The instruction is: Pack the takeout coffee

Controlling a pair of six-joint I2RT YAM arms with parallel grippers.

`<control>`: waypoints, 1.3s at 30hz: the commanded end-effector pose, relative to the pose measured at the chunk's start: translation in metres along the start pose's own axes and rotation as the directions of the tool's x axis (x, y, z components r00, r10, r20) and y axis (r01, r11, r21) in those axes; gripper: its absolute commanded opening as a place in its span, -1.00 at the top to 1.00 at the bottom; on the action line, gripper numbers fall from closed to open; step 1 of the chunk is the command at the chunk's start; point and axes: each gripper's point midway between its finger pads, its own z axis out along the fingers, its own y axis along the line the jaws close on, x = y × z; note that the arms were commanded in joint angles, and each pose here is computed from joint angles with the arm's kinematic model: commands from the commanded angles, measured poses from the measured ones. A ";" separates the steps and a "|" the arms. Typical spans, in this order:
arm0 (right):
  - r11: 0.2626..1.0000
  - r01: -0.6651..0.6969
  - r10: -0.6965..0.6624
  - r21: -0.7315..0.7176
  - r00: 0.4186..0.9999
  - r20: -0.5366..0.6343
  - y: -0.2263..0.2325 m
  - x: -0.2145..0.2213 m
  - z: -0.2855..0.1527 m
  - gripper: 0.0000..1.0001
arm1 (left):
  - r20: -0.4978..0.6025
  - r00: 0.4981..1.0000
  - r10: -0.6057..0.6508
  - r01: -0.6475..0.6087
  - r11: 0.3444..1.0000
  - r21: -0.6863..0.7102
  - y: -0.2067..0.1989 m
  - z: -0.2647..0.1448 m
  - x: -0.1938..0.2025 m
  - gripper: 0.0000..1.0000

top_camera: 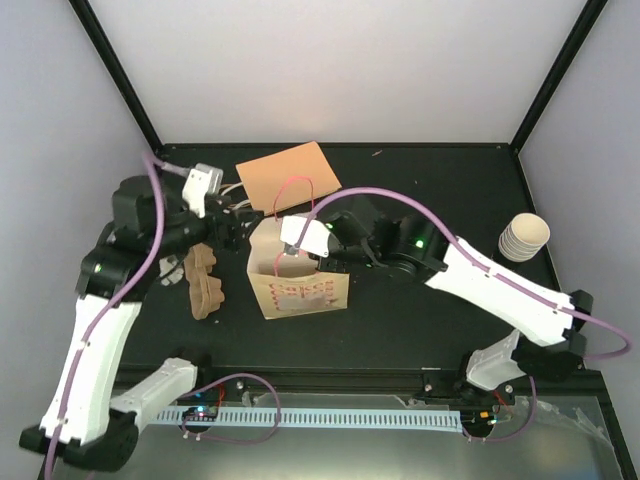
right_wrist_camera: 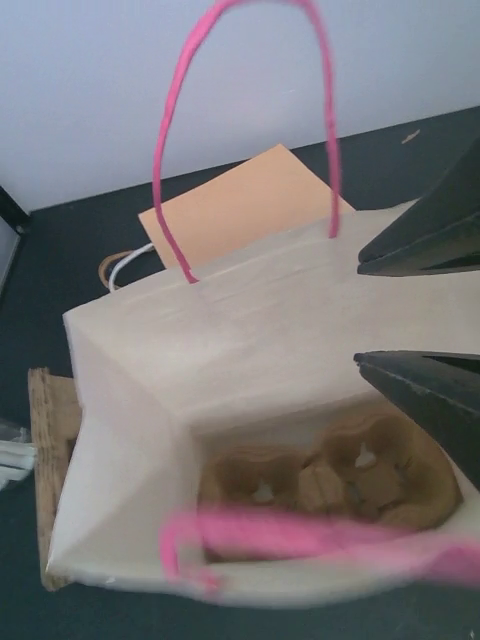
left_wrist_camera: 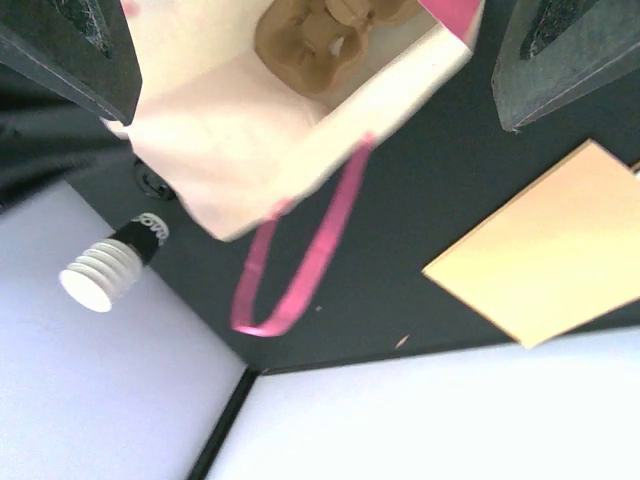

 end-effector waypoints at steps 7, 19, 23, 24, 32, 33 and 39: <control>0.989 -0.137 0.144 -0.054 0.978 0.153 -0.014 0.001 -0.037 0.08 | 0.146 0.970 0.197 -0.212 0.972 0.100 -0.025 -0.019 0.012 -0.96; 0.959 -0.239 0.262 -0.156 0.953 0.153 -0.046 0.009 0.012 -0.08 | 0.097 0.993 0.072 -0.071 0.997 -0.019 0.000 -0.012 0.008 -0.91; 0.948 -0.255 0.280 -0.191 0.952 0.121 -0.051 0.013 0.036 -0.03 | 0.101 0.992 0.082 -0.077 0.996 -0.045 0.002 -0.020 0.013 -0.93; 0.947 -0.257 0.284 -0.192 0.951 0.124 -0.054 0.012 0.040 -0.02 | 0.102 0.992 0.080 -0.075 0.996 -0.051 0.003 -0.020 0.014 -0.94; 0.946 -0.240 0.264 -0.219 0.961 0.087 -0.061 0.016 0.070 0.23 | 0.080 0.994 0.074 -0.070 0.996 -0.057 0.004 -0.023 0.023 -0.94; 0.945 -0.239 0.263 -0.222 0.961 0.083 -0.061 0.017 0.072 0.25 | 0.077 0.994 0.077 -0.072 0.996 -0.060 0.004 -0.024 0.023 -0.95; 0.942 -0.277 0.297 -0.189 0.951 0.089 -0.077 0.027 0.065 0.24 | 0.077 0.994 0.082 -0.076 0.994 -0.075 0.005 -0.026 0.021 -0.95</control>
